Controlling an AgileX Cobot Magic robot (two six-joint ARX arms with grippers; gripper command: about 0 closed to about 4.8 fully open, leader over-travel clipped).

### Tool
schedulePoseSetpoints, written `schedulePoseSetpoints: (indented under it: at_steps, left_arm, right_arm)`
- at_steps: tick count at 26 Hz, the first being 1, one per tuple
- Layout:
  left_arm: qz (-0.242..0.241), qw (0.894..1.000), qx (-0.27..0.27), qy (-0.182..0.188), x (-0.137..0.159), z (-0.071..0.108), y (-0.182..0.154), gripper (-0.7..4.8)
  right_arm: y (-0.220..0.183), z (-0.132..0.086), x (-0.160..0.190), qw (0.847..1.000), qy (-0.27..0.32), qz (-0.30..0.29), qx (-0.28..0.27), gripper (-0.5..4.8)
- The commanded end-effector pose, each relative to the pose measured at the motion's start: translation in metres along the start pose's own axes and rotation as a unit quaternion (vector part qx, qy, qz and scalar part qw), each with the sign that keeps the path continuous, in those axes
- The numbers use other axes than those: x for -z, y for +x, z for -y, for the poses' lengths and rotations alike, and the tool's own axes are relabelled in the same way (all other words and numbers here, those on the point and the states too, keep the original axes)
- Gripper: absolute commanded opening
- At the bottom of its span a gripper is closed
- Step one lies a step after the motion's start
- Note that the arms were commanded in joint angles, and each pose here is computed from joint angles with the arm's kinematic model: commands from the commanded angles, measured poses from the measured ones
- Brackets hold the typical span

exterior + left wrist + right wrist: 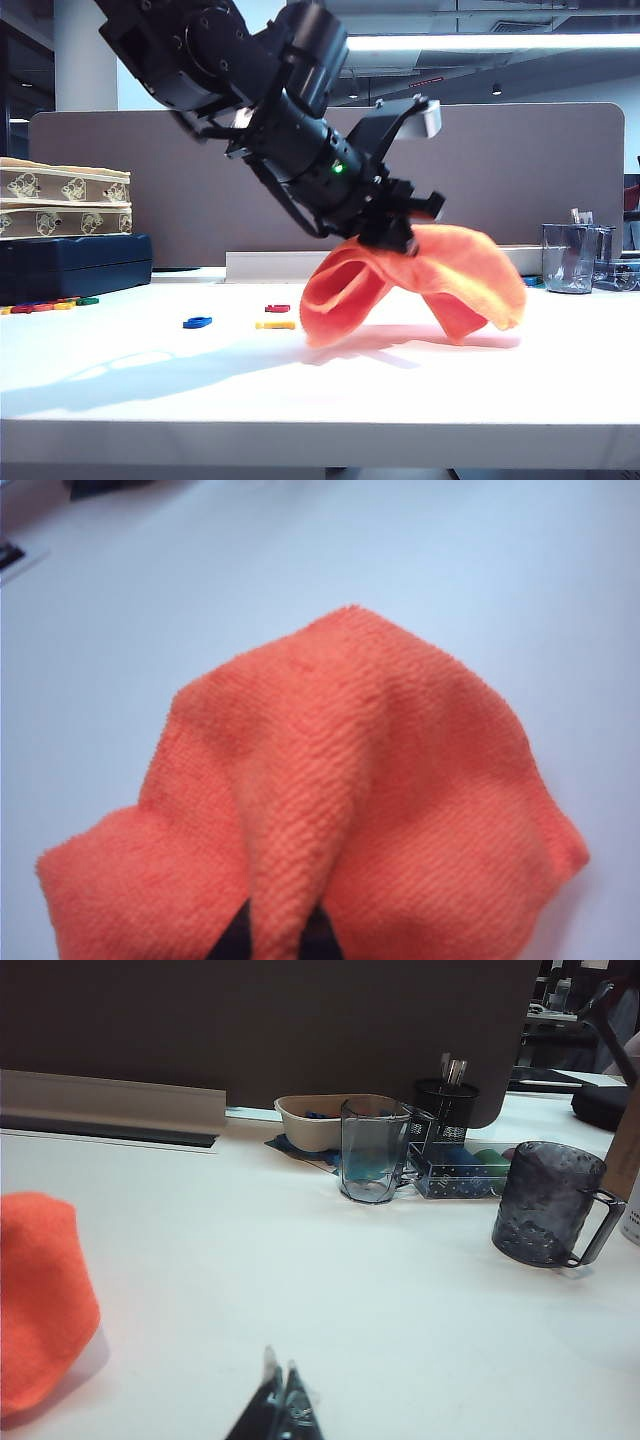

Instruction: Use an orange cloth to wipe the letter magnets on the table away for a distance.

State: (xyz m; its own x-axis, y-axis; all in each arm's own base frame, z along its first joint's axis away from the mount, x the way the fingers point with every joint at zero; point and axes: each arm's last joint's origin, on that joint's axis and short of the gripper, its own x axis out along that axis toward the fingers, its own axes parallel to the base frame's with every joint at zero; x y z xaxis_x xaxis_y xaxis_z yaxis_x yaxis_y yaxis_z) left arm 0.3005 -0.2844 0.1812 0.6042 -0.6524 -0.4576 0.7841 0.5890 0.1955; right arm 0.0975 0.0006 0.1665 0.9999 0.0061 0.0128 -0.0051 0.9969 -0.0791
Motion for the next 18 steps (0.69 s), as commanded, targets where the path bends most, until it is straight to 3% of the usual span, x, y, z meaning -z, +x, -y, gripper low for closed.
schedulePoseSetpoints:
  at_steps: [1, 6, 18]
  left_arm:
    - [-0.029, 1.000, -0.004, -0.008, 0.009, -0.009, 0.001, 0.03]
    - [-0.050, 0.998, -0.017, -0.018, 0.018, -0.021, 0.002, -0.06]
    - [-0.126, 0.987, -0.088, -0.053, 0.050, -0.067, -0.003, -0.06]
  right_arm:
    - [0.000, 0.000, 0.001, 1.000, 0.001, 0.003, 0.001, -0.05]
    - [0.000, 0.000, 0.001, 1.000, 0.001, 0.003, 0.001, -0.05]
    - [0.000, 0.000, 0.001, 1.000, 0.001, 0.003, 0.001, -0.05]
